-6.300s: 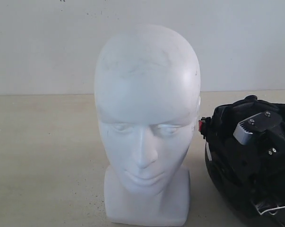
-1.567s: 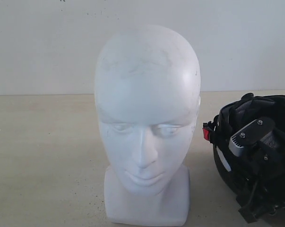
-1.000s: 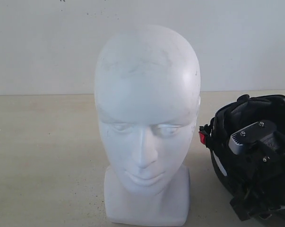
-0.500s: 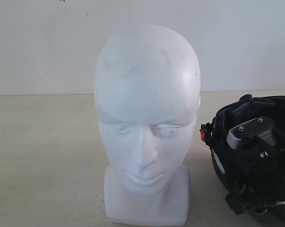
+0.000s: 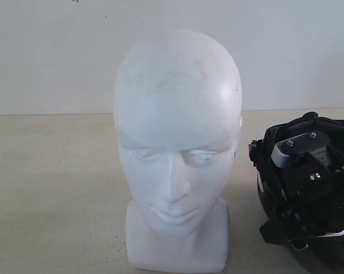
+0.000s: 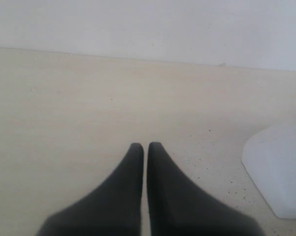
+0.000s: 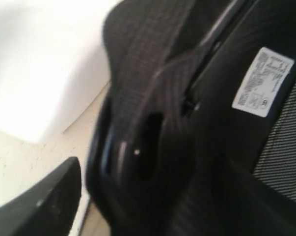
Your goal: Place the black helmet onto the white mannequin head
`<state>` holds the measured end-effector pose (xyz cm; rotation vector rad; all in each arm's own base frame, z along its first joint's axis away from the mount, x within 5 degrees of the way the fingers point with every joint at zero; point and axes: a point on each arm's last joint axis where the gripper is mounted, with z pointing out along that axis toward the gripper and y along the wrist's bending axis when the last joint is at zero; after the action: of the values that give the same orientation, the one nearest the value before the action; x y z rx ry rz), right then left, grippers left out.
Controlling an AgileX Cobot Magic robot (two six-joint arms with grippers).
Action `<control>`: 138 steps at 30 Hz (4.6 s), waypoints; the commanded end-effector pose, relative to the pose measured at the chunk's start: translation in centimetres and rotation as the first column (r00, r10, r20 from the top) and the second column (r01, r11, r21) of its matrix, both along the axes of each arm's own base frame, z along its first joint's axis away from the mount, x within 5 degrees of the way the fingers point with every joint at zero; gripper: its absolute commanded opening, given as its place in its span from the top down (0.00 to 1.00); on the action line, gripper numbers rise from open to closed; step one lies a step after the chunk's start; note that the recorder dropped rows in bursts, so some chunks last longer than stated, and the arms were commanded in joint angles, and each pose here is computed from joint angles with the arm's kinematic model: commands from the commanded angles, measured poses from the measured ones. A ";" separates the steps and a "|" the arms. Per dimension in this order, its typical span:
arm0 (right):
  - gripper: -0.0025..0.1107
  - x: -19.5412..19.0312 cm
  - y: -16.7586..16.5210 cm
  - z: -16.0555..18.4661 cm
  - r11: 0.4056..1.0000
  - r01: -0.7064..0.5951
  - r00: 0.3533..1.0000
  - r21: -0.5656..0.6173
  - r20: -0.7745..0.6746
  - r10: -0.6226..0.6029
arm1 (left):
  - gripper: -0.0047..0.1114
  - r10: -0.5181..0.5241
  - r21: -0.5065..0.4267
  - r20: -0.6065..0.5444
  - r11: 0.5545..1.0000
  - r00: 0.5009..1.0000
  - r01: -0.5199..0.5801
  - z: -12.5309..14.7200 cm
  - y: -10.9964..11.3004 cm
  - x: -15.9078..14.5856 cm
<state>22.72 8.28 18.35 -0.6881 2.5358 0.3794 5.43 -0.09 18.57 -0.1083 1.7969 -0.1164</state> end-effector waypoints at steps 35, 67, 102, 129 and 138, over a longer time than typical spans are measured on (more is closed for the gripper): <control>0.80 0.3 -0.3 -1.6 0.996 -0.051 0.997 -0.076 -0.053 0.047 | 0.92 -0.004 0.001 -0.003 1.000 1.000 0.004 -0.1 0.0 0.0; 0.98 -7.3 0.1 10.0 0.912 0.101 0.989 0.397 0.061 -0.136 | 0.92 -0.004 0.001 -0.003 1.000 1.000 0.004 -0.1 0.0 0.0; 0.98 -10.4 -3.5 22.9 0.263 0.244 0.685 0.933 0.027 -0.728 | 0.92 -0.004 0.001 -0.003 1.000 1.000 0.004 -0.1 0.0 0.0; 0.98 -12.4 -3.8 28.6 -0.356 -0.235 0.820 0.904 -0.012 -0.572 | 0.92 -0.004 0.001 -0.003 1.000 1.000 0.004 -0.1 0.0 0.0; 0.98 -9.5 -1.7 28.7 -0.635 -0.219 0.958 0.741 0.040 -0.284 | 0.92 -0.004 0.001 -0.003 1.000 1.000 0.004 -0.1 0.0 0.0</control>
<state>13.43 6.27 45.94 0.4617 0.7448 1.8985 5.43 -0.09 18.57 -0.1083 1.7969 -0.1164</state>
